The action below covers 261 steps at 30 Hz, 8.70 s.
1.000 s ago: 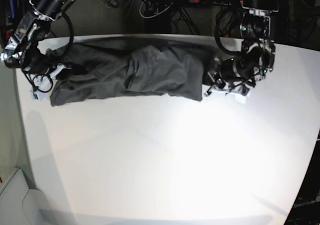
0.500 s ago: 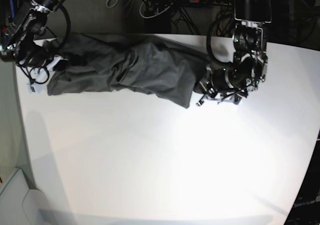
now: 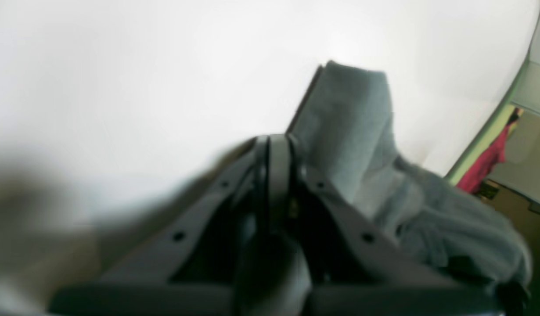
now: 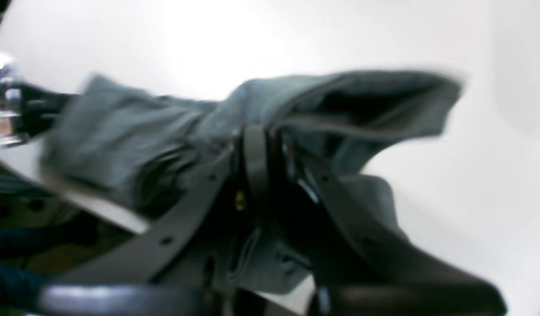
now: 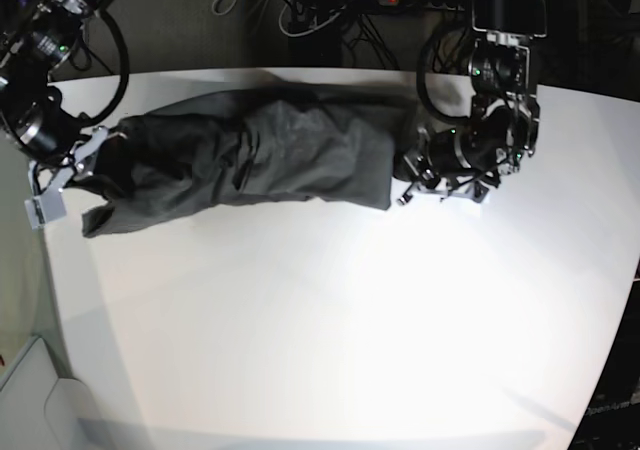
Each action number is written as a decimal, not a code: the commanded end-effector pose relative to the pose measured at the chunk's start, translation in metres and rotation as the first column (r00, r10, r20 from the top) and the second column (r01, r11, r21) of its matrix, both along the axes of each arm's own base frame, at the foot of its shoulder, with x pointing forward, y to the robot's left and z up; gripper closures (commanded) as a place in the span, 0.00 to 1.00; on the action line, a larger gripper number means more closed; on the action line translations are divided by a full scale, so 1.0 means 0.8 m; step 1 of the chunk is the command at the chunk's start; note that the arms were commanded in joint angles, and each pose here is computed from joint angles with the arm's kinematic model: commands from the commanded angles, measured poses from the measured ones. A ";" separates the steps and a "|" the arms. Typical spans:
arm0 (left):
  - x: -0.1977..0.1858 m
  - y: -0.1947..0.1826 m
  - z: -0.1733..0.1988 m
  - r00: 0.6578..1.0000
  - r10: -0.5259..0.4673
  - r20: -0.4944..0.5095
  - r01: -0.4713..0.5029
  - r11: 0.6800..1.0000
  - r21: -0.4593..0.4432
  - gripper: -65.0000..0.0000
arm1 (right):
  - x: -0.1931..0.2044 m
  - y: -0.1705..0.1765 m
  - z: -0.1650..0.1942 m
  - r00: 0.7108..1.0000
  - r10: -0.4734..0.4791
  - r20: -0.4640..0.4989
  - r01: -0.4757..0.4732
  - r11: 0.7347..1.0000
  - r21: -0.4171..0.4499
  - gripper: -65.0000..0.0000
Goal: Layout the t-shirt on the table in an organized manner, then fold the t-shirt properly
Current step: 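Lift the other strip end with the right gripper and fold it onto the stack, then press and tuck the folded bundle edges with the right gripper, then grasp the bundle's loose edge with the left gripper and fold it over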
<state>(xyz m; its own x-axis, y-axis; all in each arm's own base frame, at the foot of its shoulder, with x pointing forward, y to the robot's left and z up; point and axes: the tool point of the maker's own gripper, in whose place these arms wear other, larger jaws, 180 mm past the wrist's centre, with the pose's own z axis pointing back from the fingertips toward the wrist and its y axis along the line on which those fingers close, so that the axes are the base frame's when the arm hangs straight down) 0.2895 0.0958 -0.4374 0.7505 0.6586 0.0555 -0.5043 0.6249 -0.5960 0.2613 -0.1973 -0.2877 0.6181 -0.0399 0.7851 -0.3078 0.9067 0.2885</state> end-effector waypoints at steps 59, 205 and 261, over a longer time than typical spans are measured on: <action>-0.029 0.075 0.034 0.970 0.233 0.068 -0.234 0.972 0.010 0.98 | 0.009 0.305 0.038 0.708 0.685 0.174 -0.697 0.637 0.328 0.37; -0.078 -0.016 0.063 0.993 0.020 0.115 -0.019 1.000 -0.010 0.68 | 0.137 0.121 -0.079 0.924 0.383 -0.003 -0.381 0.920 -0.094 0.96; -0.020 -0.066 0.007 0.879 -0.477 -0.006 0.454 0.833 0.318 0.65 | 0.105 0.068 -0.111 0.939 0.332 -0.093 -0.342 0.931 -0.131 0.97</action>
<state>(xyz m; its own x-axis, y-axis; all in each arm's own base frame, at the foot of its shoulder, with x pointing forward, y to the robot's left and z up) 0.2783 0.0411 -0.4297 0.9421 0.1781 0.2840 -0.0623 0.9254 -0.3738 0.3317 -0.1402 -0.3941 0.6681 0.2992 0.6813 -0.5750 0.7887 0.2176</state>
